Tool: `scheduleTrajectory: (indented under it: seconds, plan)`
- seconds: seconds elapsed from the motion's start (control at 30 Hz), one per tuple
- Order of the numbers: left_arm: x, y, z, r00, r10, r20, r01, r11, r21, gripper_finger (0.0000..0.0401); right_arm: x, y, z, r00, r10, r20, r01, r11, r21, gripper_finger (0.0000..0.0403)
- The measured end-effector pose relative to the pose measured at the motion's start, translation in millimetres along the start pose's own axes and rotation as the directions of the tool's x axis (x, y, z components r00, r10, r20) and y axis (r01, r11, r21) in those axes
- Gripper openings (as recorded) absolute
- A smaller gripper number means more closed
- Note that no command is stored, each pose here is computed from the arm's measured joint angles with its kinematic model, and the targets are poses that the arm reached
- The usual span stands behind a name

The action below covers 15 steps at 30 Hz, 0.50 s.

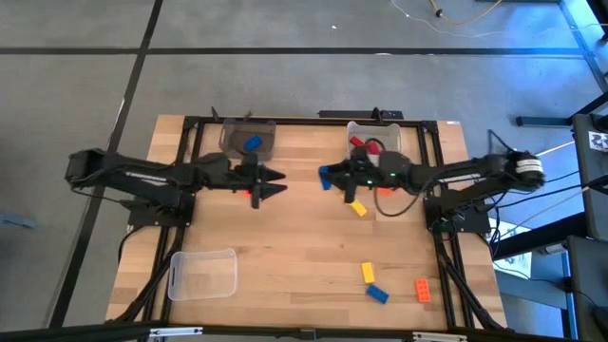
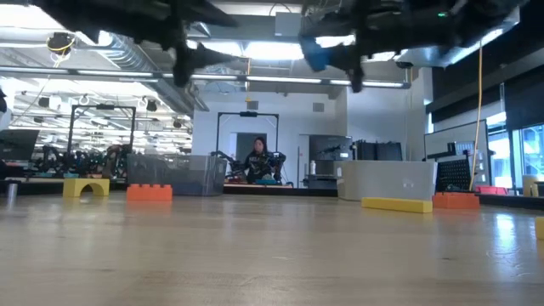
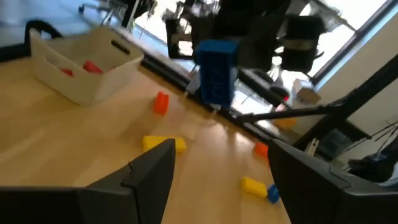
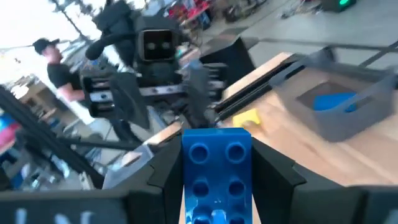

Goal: Sort & place blocks by color
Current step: Put the top blue three stud game piece into the black transparent bin

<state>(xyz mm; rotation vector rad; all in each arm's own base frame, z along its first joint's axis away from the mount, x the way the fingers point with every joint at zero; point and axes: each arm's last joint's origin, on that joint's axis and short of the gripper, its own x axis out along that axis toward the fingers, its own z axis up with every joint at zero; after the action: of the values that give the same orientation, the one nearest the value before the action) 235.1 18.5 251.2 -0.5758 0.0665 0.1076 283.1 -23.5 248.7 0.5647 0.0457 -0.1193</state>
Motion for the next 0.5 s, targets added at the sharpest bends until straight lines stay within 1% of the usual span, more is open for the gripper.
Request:
scheduleTrajectory:
  seconds: [0.1, 0.23, 0.37, 0.5]
  plan:
    - [19, -2, 0, 1.0, 0.009, -0.029, -0.009, 1.0, 0.001, 0.0247, 22, 6, 5, 0.998, 0.054, -0.02, -0.054, 0.998, -0.02, 0.0141]
    - [37, -7, 0, 0.999, 0.008, -0.053, -0.008, 1.0, 0.007, 0.0247, 42, 15, 15, 0.99, 0.135, -0.034, -0.136, 0.99, -0.042, 0.0141]
    - [48, -14, 3, 0.999, -0.021, -0.034, 0.022, 0.999, 0.042, 0.0247, 50, 23, 22, 0.984, 0.176, -0.027, -0.177, 0.983, -0.053, 0.0141]
    - [49, -19, 5, 0.999, -0.054, 0.001, 0.054, 0.995, 0.087, 0.0247, 50, 28, 23, 0.982, 0.186, -0.028, -0.188, 0.98, -0.07, 0.0141]
